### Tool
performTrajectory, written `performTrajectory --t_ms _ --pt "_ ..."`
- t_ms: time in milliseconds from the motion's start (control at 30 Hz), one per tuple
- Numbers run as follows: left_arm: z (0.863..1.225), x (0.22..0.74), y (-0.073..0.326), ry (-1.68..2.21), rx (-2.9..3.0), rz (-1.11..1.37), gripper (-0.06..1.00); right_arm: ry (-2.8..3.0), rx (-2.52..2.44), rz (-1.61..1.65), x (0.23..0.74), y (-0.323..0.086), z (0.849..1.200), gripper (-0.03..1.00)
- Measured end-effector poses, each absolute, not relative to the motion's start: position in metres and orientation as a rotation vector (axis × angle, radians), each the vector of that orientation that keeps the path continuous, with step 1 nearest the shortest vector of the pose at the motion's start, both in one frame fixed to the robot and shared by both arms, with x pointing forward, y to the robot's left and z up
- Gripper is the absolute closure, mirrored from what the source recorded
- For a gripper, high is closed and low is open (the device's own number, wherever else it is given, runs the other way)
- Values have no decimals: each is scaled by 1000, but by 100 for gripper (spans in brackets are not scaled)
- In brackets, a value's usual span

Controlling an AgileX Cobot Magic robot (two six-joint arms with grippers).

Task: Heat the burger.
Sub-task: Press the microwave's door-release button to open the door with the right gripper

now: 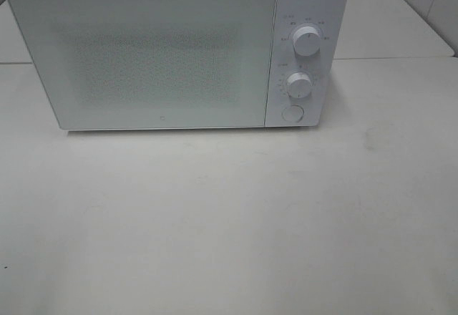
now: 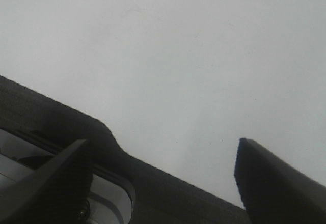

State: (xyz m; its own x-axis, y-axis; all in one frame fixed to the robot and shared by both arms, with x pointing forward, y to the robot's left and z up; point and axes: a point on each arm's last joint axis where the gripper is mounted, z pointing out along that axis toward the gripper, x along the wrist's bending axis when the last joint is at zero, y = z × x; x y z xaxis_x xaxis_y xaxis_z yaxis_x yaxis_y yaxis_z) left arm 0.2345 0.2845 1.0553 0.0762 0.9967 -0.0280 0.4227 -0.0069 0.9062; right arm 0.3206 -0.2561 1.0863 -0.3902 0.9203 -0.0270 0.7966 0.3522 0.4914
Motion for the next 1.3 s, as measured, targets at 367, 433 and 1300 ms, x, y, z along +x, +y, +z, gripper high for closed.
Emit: performTrajectory --t_ms 367,433,1300 --pt "1055 235 284 1462 1550 901 -3 2053 1593 766 268 -297 1055 22" --pt "1055 235 284 1462 1550 901 -3 1968 1613 804 261 -302 1053 22" --pt "1055 235 284 1462 1550 901 -3 1516 1670 901 229 -311 1048 22"
